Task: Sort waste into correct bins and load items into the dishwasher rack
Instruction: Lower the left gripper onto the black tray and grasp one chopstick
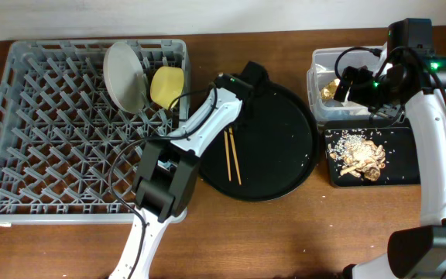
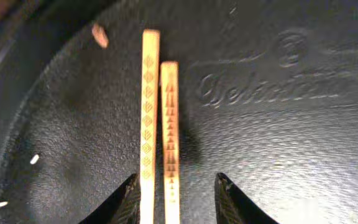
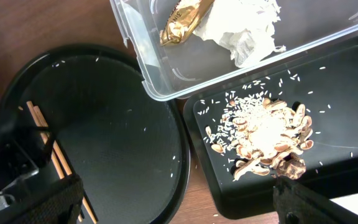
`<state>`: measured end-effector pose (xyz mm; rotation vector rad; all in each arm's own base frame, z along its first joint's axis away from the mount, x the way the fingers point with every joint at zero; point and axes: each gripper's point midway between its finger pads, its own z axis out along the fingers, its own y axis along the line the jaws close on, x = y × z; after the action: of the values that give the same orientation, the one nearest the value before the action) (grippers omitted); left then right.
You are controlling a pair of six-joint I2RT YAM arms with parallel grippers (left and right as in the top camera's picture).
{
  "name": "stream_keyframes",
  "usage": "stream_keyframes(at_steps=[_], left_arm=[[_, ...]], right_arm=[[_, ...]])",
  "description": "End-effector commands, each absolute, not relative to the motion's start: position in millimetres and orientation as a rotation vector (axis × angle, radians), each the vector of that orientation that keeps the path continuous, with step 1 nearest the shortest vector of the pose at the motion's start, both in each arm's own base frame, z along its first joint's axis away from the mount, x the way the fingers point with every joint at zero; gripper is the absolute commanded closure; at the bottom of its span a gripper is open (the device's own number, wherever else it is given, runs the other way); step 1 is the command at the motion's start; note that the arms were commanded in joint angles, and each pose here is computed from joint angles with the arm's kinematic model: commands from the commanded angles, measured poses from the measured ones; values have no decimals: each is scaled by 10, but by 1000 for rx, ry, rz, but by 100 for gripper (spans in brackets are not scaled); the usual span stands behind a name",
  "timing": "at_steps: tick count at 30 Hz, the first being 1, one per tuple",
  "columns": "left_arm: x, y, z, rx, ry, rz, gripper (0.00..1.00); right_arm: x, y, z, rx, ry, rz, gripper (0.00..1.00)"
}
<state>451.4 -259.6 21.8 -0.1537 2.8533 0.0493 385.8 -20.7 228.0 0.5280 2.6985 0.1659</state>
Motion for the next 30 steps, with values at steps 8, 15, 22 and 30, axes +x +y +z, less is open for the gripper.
stream_keyframes(at_steps=[8,15,22,30], left_arm=[[4512,-2644,253,-98,2852,61,61],[4438,-2761,120,-59,2867,66,61],[4411,-2749,31,-54,2884,85,61],[4293,-2764,-190,-43,2956,82,90]], right_arm=[[3867,-217,2293,532,2694,156,1],[3867,-217,2293,532,2694,156,2],[3867,-217,2293,532,2694,156,2],[3867,-217,2293,532,2694,156,2]])
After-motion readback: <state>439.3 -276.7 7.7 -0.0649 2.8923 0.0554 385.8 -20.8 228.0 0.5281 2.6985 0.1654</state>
